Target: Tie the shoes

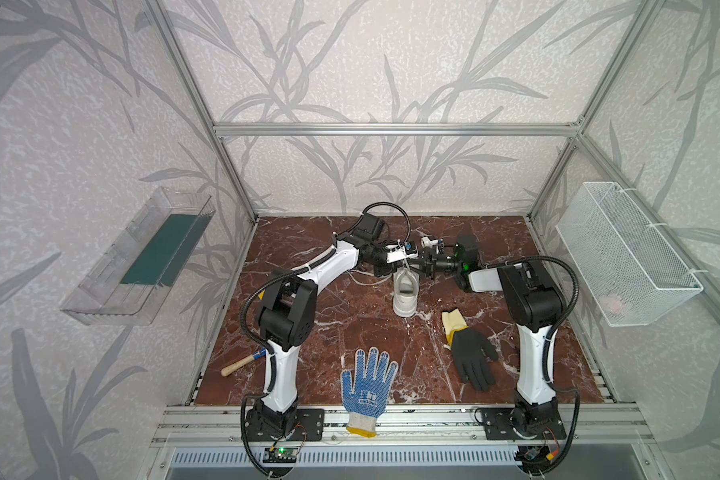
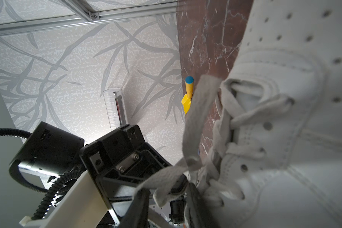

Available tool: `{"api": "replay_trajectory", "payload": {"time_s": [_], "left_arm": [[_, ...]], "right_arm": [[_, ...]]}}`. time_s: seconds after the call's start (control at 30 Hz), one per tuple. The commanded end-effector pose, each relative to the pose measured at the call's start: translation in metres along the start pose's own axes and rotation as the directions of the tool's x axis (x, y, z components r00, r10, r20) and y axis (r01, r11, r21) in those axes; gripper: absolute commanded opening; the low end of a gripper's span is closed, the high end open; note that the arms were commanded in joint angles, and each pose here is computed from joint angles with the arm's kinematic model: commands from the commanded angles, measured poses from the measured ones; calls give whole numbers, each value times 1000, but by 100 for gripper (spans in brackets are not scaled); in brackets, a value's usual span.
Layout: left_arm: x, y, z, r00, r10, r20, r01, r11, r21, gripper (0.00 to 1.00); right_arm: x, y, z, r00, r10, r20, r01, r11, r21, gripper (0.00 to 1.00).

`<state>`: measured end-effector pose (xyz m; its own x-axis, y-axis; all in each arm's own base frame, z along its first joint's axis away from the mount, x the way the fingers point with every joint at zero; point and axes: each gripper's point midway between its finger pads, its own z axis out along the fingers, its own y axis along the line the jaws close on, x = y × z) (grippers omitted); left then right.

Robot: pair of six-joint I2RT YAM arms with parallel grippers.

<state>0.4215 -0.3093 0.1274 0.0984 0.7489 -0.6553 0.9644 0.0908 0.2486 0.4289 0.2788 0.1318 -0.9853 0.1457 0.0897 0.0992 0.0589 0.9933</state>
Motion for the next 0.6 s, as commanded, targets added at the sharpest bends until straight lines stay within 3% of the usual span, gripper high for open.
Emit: {"api": "replay_trajectory", "payload": {"time_s": [0.0, 0.23, 0.57], "left_arm": [[-6, -4, 4, 1000, 22, 15, -22, 999, 32, 0], [-7, -3, 5, 1000, 21, 17, -22, 999, 33, 0], [-10, 1, 3, 1000, 16, 26, -17, 1000, 13, 0]], "right_arm": [[2, 5, 3, 999, -34, -22, 34, 999, -13, 34], [4, 1, 3, 999, -35, -28, 36, 999, 8, 32], [9, -6, 2, 999, -36, -39, 39, 997, 61, 16]]}}
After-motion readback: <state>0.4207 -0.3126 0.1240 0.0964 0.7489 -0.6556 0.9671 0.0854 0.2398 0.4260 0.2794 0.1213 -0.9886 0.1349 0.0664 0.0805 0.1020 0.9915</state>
